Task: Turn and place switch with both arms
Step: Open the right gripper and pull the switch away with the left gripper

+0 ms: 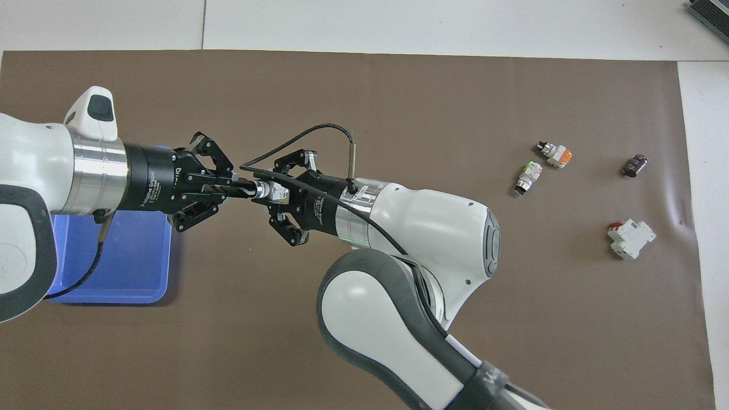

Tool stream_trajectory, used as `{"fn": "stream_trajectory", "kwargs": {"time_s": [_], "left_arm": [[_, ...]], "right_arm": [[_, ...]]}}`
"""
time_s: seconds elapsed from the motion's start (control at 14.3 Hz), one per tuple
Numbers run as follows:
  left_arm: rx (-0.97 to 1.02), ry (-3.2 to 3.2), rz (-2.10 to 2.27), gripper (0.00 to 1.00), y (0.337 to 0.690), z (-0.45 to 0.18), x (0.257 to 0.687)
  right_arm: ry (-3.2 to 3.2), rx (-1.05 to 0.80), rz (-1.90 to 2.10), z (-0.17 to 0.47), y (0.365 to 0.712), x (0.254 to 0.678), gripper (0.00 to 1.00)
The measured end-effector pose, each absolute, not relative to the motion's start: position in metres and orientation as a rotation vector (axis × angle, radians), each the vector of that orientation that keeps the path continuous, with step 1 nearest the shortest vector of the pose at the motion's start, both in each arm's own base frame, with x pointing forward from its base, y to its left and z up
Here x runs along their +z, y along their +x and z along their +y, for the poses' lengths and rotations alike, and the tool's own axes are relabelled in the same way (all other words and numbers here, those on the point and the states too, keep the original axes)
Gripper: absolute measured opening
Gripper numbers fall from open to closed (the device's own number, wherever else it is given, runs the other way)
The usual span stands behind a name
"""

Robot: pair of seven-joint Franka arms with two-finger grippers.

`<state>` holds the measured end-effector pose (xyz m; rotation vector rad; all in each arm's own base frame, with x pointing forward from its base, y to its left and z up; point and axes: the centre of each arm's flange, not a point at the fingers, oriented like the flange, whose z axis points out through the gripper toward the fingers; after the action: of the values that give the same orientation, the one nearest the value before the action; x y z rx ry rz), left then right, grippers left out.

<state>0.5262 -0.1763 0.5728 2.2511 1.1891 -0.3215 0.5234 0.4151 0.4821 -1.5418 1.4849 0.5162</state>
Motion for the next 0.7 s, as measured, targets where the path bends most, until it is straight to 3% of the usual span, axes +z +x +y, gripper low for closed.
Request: {"fn": "stream_trajectory", "kwargs": {"time_s": [0.49,0.56,0.7], "left_arm": [[-0.32,2.236,1.214,0.11,0.527,-0.178,0.573],[-0.332,2.231,1.209,0.11,0.525,-0.182,0.573],[-0.365,2.24,1.189,0.11,0.515,-0.206,0.574]], "right_arm": [[-1.539,0.512,1.487,0.414,0.524,0.482,0.33],[-1.54,0.514,1.485,0.416,0.524,0.482,0.37],[-1.545,0.514,1.472,0.423,0.52,0.483,0.59]]}}
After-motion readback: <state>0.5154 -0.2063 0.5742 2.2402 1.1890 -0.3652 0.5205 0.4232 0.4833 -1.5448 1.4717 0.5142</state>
